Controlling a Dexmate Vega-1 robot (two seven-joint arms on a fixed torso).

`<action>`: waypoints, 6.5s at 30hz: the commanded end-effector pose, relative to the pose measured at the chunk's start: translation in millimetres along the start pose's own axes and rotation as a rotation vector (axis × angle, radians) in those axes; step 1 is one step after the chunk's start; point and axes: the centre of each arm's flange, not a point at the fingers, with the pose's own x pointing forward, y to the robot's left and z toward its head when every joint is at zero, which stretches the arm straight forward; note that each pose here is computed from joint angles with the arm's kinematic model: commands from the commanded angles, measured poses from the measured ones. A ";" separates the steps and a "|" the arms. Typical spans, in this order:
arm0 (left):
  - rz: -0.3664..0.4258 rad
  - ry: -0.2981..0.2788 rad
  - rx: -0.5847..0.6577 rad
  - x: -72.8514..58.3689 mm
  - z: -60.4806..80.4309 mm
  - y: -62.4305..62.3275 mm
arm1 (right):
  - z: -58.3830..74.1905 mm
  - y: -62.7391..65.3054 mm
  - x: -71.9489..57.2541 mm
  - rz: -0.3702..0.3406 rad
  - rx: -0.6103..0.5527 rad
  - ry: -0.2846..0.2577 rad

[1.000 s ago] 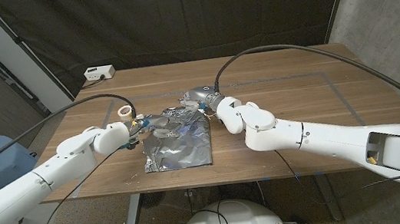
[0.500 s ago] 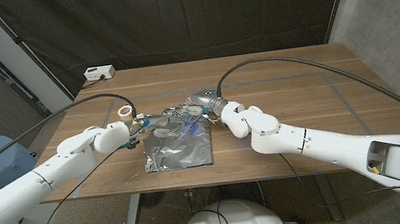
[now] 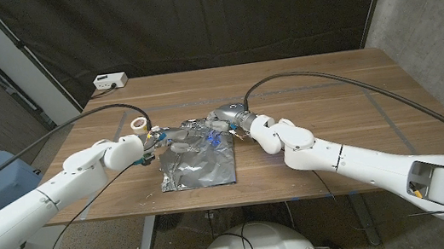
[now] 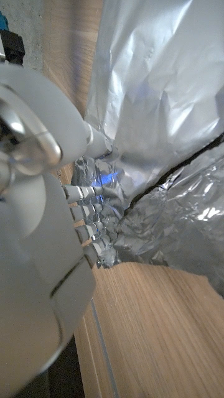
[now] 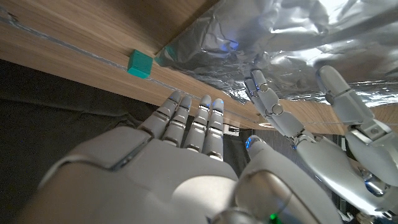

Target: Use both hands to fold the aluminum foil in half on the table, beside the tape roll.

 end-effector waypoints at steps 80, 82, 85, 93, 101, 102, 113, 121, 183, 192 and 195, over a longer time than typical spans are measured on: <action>0.019 0.007 -0.040 10.6 1.4 2.5 | -1.4 -0.3 -62.6 0.044 0.042 -0.019; 0.023 0.003 -0.041 11.6 1.0 3.5 | -1.3 0.7 -65.4 0.050 0.050 -0.011; 0.029 0.003 -0.058 13.2 -0.4 4.4 | -1.0 1.9 -67.7 0.070 0.068 -0.001; 0.052 0.018 -0.080 16.1 -3.7 7.4 | 0.9 5.4 -70.7 0.101 0.072 0.018; 0.062 0.012 -0.083 18.9 -4.7 10.0 | -1.2 15.7 -69.7 0.125 0.086 0.040; 0.063 0.012 -0.085 19.2 -4.5 10.1 | -1.5 17.4 -69.4 0.128 0.083 0.043; 0.068 0.018 -0.095 18.0 -3.4 9.7 | -4.3 34.7 -63.2 0.156 0.089 0.061; 0.067 0.019 -0.101 14.9 -2.5 6.8 | -9.8 48.0 -60.4 0.170 0.084 0.062; 0.153 0.043 -0.128 42.4 -6.0 23.0 | 29.8 -16.5 -125.3 0.221 0.131 0.138; 0.213 0.100 -0.179 39.7 -0.5 15.1 | 34.9 -18.9 -124.9 0.237 0.124 0.124; 0.216 0.100 -0.187 39.6 0.1 13.2 | 38.3 -20.3 -125.2 0.249 0.121 0.116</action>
